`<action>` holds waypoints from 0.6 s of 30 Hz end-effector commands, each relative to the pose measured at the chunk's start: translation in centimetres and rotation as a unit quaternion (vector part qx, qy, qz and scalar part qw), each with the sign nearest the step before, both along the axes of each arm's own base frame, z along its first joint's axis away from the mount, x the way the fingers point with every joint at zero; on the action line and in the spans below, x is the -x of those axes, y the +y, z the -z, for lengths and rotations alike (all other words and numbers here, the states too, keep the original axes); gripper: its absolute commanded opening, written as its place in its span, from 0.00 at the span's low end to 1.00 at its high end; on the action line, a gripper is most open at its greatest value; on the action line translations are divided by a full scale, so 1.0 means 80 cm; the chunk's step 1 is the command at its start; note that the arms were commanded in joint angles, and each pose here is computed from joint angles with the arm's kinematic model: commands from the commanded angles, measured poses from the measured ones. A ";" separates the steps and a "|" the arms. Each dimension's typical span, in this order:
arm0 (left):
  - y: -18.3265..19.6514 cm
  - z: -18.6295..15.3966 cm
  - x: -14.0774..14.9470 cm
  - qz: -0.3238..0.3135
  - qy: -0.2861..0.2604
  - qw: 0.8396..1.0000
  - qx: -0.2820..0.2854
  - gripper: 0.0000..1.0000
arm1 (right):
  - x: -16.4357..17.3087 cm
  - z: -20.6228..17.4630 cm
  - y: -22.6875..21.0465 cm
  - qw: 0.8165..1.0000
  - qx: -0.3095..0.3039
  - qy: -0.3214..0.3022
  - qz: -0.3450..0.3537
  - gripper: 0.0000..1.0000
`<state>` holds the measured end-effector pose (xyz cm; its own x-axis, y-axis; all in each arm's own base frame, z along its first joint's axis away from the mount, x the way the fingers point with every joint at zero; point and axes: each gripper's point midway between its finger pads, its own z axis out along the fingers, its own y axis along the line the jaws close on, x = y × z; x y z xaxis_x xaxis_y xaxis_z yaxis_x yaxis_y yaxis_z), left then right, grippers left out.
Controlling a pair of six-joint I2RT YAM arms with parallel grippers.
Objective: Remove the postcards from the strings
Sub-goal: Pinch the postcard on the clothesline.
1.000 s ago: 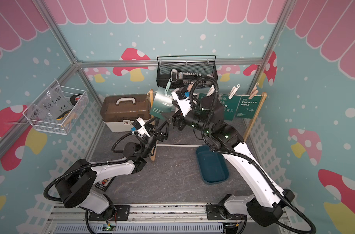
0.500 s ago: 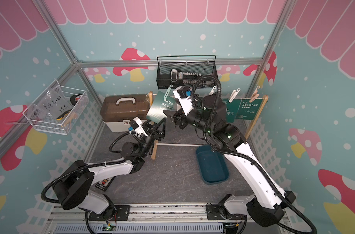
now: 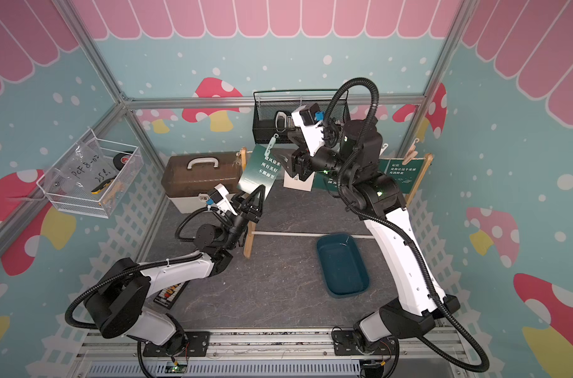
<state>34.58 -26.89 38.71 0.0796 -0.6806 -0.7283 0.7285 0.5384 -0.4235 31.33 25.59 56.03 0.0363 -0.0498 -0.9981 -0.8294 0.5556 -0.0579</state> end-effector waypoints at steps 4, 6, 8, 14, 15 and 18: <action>-0.007 -0.012 0.000 0.048 -0.026 0.998 0.017 0.43 | -0.001 0.013 0.024 0.997 0.000 0.054 -0.063 0.64; -0.012 -0.011 -0.002 0.059 -0.035 0.998 0.014 0.38 | -0.005 0.016 0.030 0.995 -0.006 0.069 -0.074 0.63; -0.023 -0.007 -0.006 0.069 -0.041 0.997 0.001 0.34 | -0.010 0.019 0.033 0.994 -0.014 0.083 -0.074 0.63; -0.044 -0.003 -0.013 0.085 -0.060 0.994 -0.024 0.21 | -0.023 0.031 0.034 0.992 -0.019 0.108 -0.058 0.62; -0.044 -0.003 -0.014 0.084 -0.060 0.994 -0.024 0.21 | -0.024 0.032 0.033 0.993 -0.018 0.108 -0.053 0.62; -0.043 -0.005 -0.014 0.080 -0.062 0.995 -0.024 0.20 | -0.029 0.035 0.030 0.993 -0.016 0.109 -0.039 0.62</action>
<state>36.34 -30.35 37.45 0.0252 -0.6439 -0.7647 0.8234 0.4472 -0.3494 33.74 28.54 53.15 -0.1676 -0.0304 -0.9854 -0.8734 0.4682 0.1341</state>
